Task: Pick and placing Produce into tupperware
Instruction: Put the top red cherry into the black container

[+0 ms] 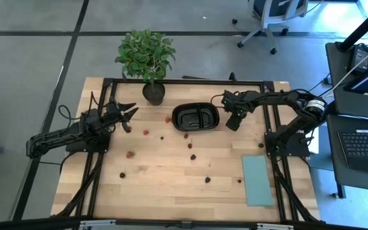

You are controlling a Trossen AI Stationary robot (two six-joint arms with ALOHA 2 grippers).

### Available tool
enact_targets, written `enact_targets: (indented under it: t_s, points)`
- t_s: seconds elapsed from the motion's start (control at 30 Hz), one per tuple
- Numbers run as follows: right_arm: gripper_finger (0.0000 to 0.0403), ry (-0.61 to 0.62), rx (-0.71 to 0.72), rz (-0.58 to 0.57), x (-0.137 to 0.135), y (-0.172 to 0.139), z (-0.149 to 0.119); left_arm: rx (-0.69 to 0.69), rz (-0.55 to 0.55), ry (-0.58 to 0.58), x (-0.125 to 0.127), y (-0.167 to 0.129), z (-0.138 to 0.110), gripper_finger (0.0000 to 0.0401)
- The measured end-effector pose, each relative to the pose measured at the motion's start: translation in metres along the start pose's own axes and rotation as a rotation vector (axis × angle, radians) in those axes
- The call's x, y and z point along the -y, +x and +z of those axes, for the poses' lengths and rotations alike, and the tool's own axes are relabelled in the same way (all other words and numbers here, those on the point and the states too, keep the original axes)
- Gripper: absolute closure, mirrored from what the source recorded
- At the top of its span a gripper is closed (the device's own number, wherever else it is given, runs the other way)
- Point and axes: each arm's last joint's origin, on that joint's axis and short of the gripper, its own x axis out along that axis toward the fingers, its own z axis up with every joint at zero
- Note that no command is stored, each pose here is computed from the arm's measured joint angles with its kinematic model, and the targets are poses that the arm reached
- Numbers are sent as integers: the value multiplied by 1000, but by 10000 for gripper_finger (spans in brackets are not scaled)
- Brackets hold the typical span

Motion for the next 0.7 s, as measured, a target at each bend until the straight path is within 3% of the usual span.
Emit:
enact_targets:
  t_s: [0.13,0.4,0.7]
  points:
    - [320,0,-1,0,0,0,0,0,0,0,0,0,0,291]
    - [319,-3,-7,-5,-1,-2,1,0,0,0,0,0,0,291]
    - [322,0,24,-25,-3,-33,17,0,0,0,0,0,0,291]
